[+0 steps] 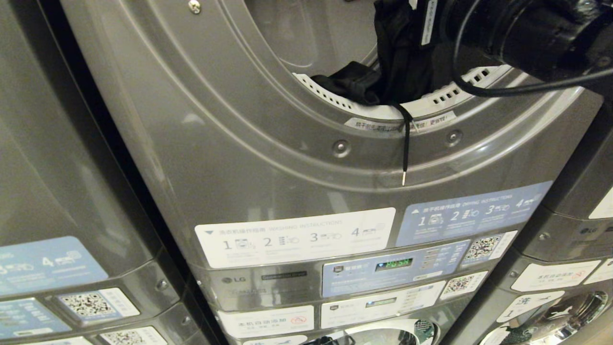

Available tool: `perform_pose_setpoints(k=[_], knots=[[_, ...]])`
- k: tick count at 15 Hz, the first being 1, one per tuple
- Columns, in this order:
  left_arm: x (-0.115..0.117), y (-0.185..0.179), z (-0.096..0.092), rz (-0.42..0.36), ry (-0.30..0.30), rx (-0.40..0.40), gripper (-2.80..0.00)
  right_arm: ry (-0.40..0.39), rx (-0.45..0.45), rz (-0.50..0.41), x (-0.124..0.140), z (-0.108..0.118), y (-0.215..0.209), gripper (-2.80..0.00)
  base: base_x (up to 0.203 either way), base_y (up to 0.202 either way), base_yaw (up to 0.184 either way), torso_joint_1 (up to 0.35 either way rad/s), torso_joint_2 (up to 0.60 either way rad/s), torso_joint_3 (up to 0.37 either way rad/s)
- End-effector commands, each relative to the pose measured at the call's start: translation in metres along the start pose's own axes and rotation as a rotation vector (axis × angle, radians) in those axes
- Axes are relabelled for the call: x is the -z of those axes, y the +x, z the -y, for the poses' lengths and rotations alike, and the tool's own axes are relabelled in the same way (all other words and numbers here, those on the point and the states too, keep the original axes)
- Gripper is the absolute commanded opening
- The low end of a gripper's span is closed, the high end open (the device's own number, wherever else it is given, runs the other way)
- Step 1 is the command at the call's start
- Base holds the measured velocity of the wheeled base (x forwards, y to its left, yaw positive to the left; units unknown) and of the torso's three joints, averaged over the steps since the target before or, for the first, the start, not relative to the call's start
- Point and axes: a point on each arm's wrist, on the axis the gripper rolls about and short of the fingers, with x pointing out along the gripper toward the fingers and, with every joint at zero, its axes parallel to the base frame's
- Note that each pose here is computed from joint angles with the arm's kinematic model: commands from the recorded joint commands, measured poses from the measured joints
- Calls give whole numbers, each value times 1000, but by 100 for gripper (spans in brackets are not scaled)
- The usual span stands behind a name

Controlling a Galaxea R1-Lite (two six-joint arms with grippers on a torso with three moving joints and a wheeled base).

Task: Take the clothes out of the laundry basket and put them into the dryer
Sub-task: Put the clothes in the dryer

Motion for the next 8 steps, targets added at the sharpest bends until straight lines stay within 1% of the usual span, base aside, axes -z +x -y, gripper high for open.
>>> perform_pose_setpoints(k=[1, 3, 4, 5, 6, 8], knots=[[8, 2, -2, -29, 0, -8, -280, -23, 27, -13, 38, -10, 43, -280, 0, 0, 0, 0, 0, 0], [8, 2, -2, -28, -3, -7, -280, -62, 75, 2, 66, 5, 71, -280, 0, 0, 0, 0, 0, 0], [8, 2, -2, -29, -2, -8, -280, -80, 81, 6, 79, 15, 78, -280, 0, 0, 0, 0, 0, 0], [8, 2, -2, -28, -3, -7, -280, -88, 81, 22, 86, 21, 82, -280, 0, 0, 0, 0, 0, 0], [8, 2, -2, -28, -3, -7, -280, -90, 93, 40, 88, 26, 83, -280, 0, 0, 0, 0, 0, 0], [8, 2, -2, -28, -3, -7, -280, -85, 100, 68, 87, 27, 84, -280, 0, 0, 0, 0, 0, 0]])
